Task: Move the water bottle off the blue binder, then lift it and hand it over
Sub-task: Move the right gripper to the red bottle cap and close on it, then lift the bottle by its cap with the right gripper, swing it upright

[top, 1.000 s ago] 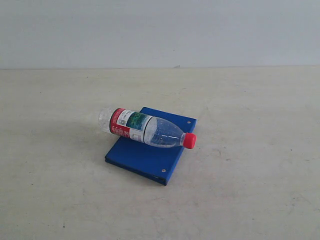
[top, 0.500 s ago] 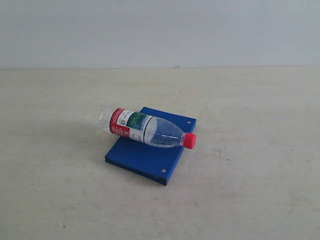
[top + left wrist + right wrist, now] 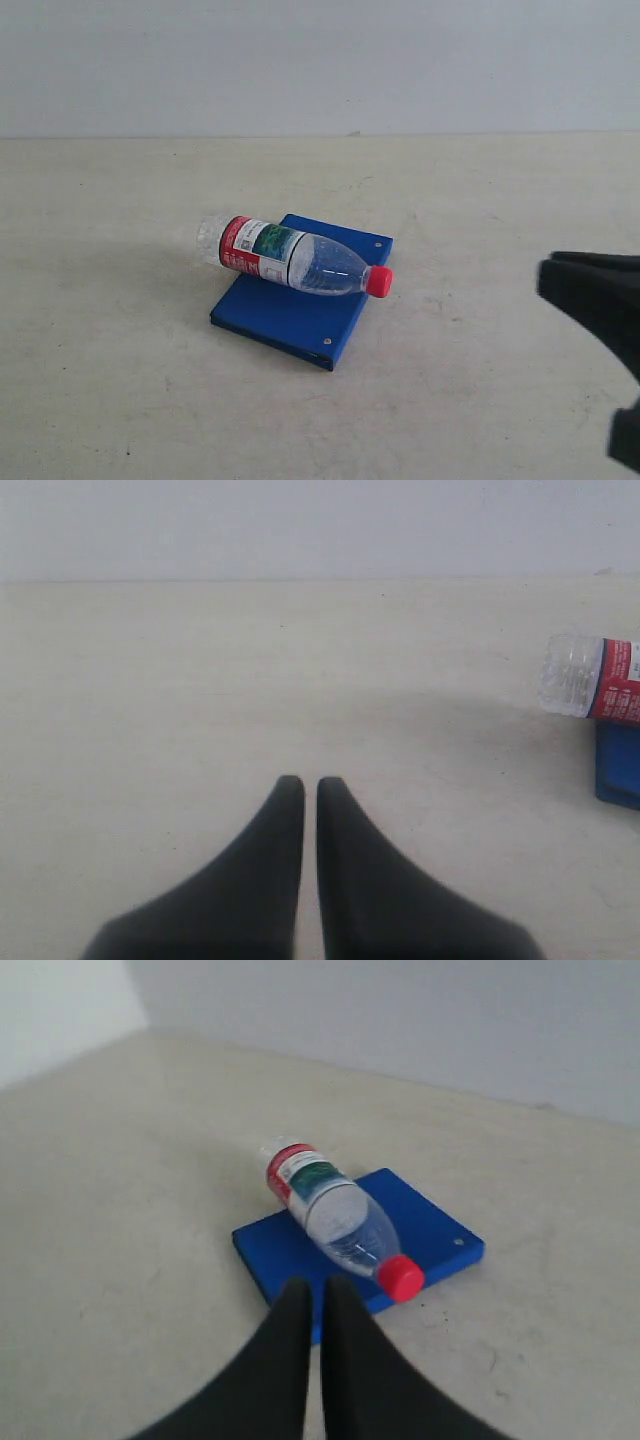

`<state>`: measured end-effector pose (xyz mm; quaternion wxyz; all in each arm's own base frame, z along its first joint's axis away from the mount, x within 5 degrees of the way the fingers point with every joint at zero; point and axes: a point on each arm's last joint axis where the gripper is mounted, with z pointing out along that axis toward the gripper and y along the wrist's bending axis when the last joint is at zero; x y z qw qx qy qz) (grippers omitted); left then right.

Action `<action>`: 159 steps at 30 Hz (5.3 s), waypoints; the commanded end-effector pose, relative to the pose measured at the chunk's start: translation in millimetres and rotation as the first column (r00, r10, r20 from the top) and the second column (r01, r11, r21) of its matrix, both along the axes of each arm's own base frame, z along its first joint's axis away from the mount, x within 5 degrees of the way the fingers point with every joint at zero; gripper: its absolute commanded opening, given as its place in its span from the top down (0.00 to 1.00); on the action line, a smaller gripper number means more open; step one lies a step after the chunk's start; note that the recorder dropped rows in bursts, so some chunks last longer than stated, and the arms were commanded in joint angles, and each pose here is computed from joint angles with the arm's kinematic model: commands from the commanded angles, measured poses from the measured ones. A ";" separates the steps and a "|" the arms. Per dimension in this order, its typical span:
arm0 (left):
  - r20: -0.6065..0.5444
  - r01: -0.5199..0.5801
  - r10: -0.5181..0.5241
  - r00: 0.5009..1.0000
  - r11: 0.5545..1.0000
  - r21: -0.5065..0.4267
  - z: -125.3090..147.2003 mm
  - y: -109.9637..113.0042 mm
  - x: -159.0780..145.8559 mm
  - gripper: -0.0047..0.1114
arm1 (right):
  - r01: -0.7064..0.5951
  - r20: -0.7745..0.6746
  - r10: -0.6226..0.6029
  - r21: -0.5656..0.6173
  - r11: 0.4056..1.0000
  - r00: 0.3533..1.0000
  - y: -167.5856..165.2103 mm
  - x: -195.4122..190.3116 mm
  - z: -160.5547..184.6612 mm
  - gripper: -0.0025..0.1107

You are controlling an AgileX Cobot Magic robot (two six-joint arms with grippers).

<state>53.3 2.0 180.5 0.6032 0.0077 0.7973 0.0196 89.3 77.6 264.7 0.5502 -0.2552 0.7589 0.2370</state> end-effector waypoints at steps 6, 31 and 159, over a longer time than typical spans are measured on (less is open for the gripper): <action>0.003 0.008 -0.008 1.000 1.000 0.000 0.3 -0.4 -0.2 0.92 | -0.265 0.040 0.325 -0.488 0.832 0.945 71.6 54.1 6.5 0.56; 0.003 0.008 -0.008 1.000 1.000 0.000 0.3 -0.4 -0.2 0.92 | -0.255 -0.225 0.126 -0.761 0.596 0.966 104.9 165.7 -64.2 0.47; 0.003 0.008 -0.008 1.000 1.000 0.000 0.3 -0.4 -0.2 0.92 | 0.253 -0.106 -0.367 -0.550 0.796 0.924 38.0 224.9 -7.2 0.98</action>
